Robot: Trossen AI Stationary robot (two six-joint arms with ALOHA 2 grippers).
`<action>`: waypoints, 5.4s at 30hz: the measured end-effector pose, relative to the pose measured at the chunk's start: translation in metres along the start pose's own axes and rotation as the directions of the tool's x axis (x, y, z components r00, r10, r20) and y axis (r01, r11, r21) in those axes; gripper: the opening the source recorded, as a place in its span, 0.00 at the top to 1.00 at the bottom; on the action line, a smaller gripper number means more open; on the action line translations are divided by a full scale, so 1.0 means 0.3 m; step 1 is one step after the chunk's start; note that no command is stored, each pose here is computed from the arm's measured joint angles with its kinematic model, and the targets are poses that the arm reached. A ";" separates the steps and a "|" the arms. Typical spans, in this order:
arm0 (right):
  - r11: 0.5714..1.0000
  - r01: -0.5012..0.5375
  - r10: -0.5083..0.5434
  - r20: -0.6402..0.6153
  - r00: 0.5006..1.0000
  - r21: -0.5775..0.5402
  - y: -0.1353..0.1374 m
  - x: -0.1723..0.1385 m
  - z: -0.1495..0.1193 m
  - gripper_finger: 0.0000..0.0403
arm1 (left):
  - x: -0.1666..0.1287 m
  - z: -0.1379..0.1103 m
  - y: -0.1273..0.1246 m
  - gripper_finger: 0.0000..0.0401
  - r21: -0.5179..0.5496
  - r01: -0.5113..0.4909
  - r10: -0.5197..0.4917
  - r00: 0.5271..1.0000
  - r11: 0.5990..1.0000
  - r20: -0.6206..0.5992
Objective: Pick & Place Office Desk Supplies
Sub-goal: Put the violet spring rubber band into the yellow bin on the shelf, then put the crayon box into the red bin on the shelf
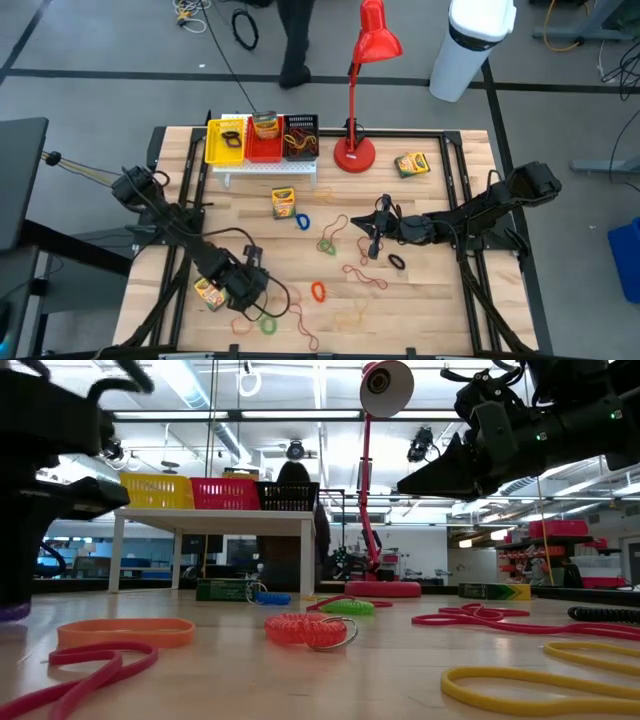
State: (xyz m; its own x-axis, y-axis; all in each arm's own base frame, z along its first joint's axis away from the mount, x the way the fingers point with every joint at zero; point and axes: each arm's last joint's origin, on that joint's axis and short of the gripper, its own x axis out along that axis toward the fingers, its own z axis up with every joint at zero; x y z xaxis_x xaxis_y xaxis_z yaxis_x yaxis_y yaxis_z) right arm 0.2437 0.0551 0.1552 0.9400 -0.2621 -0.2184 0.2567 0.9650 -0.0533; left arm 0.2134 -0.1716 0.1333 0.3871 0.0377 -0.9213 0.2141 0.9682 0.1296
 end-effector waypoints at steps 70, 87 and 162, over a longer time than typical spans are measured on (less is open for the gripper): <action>1.000 0.002 -0.003 -0.032 0.999 -0.017 -0.001 0.000 -0.012 0.92 | -0.683 -0.269 0.783 0.72 -0.706 -0.356 0.564 0.822 0.612 0.074; 1.000 0.003 -0.003 -0.031 1.000 0.000 -0.001 0.000 -0.011 0.92 | -0.289 -0.125 0.473 0.72 -0.416 0.009 0.227 0.829 0.909 0.512; 0.996 -0.076 0.079 -0.076 0.994 0.039 0.042 0.059 -0.013 0.92 | -0.021 0.138 0.297 0.29 -0.681 -0.072 0.266 0.946 0.729 0.185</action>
State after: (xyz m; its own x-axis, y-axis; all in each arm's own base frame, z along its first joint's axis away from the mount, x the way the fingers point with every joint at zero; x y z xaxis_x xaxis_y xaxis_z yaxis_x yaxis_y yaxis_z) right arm 0.2627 0.0627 0.1468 0.9376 -0.1839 -0.2952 0.1930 0.9812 0.0018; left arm 0.2672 -0.0959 0.1659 0.5895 0.2476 -0.7689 -0.4825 0.8713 -0.0894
